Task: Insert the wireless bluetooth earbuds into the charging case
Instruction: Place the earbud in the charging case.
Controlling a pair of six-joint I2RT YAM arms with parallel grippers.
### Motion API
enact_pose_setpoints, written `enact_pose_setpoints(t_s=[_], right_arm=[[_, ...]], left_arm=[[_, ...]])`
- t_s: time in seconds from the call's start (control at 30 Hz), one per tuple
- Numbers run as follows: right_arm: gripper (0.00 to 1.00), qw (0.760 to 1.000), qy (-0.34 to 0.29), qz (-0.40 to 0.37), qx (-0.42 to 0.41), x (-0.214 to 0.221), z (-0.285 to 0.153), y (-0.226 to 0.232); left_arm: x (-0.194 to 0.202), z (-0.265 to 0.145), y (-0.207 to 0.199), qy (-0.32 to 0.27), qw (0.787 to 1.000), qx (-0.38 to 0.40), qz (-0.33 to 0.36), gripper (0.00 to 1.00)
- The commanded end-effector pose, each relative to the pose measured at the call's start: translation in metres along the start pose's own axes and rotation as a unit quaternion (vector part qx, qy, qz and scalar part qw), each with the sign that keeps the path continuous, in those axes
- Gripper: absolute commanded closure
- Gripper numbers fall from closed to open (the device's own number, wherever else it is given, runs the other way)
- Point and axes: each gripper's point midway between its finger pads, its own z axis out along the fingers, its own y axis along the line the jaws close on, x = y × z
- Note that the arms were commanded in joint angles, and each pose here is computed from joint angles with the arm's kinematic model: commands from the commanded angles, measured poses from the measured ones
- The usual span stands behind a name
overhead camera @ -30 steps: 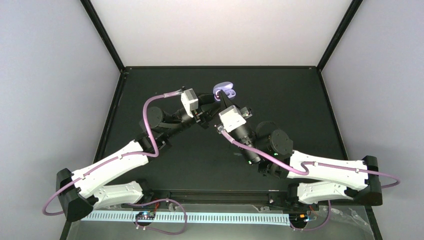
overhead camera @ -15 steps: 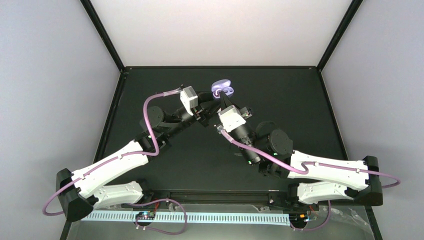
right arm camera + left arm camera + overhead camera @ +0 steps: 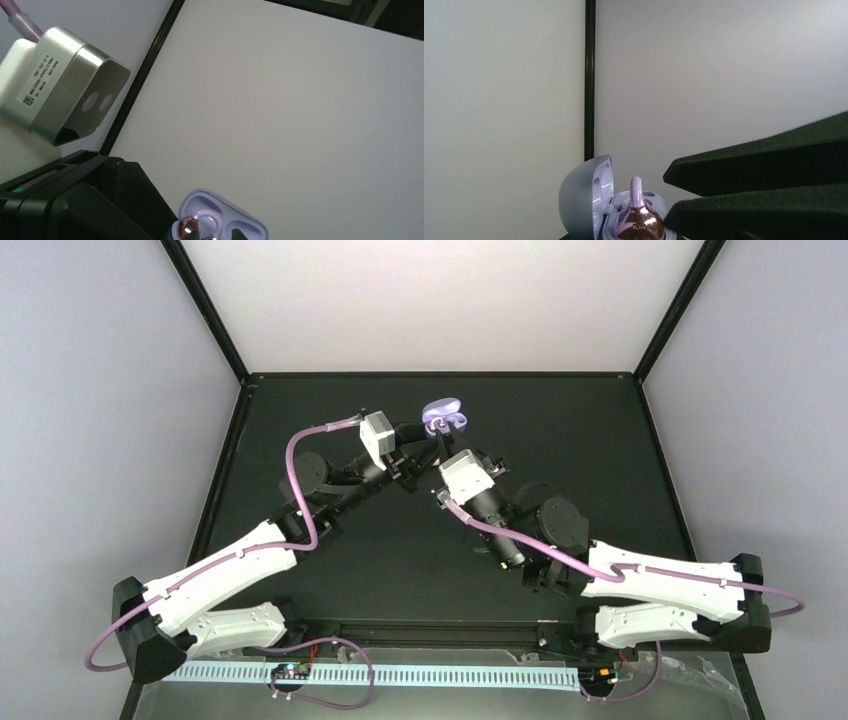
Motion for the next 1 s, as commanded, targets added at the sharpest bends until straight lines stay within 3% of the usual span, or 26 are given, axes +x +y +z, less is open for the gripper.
enact_pose_setpoints(t_s=[0.0, 0.23, 0.53, 0.63, 0.97], right_arm=[[0.79, 0.998, -0.012, 0.068, 0.004, -0.026, -0.005, -0.028], [0.54, 0.989, 0.025, 0.145, -0.001, -0.044, -0.016, -0.073], [0.2, 0.975, 0.083, 0.18, -0.104, -0.042, -0.056, -0.091], [0.03, 0.968, 0.099, 0.183, -0.141, -0.039, -0.068, -0.087], [0.0, 0.949, 0.107, 0.205, -0.213, -0.035, -0.073, -0.049]], left_arm=[[-0.026, 0.001, -0.003, -0.033, 0.999, 0.002, 0.002, 0.98], [-0.018, -0.013, -0.015, -0.022, 0.999, 0.032, 0.009, 0.98], [-0.006, -0.049, -0.074, 0.015, 0.98, 0.198, 0.028, 0.98], [-0.002, -0.059, -0.085, 0.029, 0.973, 0.23, 0.02, 0.99], [-0.002, -0.062, -0.1, 0.04, 0.959, 0.281, 0.009, 0.98]])
